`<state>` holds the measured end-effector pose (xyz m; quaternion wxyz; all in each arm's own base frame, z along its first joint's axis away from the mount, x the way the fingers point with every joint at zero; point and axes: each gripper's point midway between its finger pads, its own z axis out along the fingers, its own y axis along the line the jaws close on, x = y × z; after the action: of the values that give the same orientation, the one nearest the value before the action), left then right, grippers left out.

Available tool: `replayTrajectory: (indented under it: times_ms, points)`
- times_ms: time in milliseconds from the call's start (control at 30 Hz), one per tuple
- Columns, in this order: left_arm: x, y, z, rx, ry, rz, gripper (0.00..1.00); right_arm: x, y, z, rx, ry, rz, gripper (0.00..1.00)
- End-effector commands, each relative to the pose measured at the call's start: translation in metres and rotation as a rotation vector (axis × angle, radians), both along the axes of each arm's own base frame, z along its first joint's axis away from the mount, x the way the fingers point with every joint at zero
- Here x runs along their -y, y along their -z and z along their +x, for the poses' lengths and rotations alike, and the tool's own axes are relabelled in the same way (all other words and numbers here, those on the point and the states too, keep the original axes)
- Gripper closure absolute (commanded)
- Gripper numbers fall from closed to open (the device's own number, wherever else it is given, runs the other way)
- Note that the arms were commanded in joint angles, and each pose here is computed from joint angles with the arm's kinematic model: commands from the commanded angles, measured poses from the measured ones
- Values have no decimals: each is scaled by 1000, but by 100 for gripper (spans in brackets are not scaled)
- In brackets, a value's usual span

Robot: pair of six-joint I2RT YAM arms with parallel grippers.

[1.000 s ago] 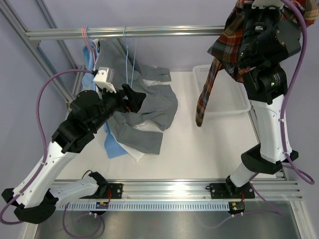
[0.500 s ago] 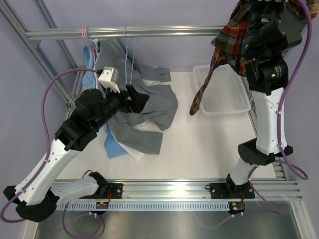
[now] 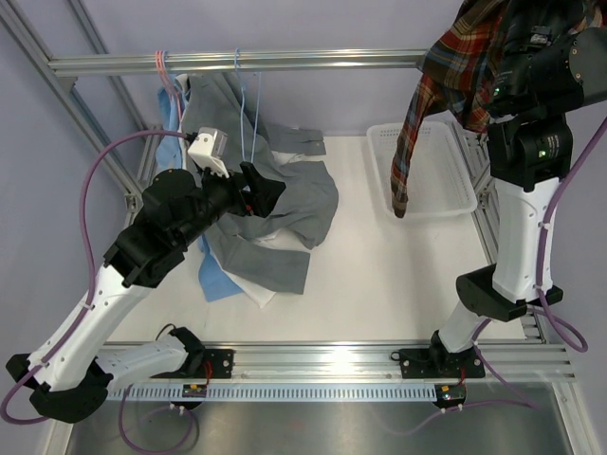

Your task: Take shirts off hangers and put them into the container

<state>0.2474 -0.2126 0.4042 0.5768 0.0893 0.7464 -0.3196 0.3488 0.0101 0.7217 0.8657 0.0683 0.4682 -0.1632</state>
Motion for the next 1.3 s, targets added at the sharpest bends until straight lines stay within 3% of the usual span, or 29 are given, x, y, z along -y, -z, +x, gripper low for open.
replayTrajectory:
  times_ms: [0,433,500,533,567,667,1067,1133,1267]
  points:
    - [2,-19,-9,39,39,-33,9,11,-25,-22,105,7,0,100]
    - [5,-16,-14,39,73,-33,9,31,36,60,-66,9,38,100]
    - [5,-15,-15,39,74,-31,9,30,35,50,-38,-20,71,100]
    - [5,-15,-15,39,74,-31,9,25,72,75,-124,-27,63,100]
    - [4,-15,-15,40,74,-32,9,28,54,47,-44,-38,83,100]
    - [4,-14,-16,39,73,-35,9,29,83,40,-74,-49,130,100]
    - [8,-13,-20,27,99,-57,9,12,197,59,-349,-126,184,100]
    - [8,-13,-19,28,96,-57,9,12,188,42,-287,-152,195,100]
    - [8,-10,-18,25,95,-51,9,10,207,37,-312,-160,203,100]
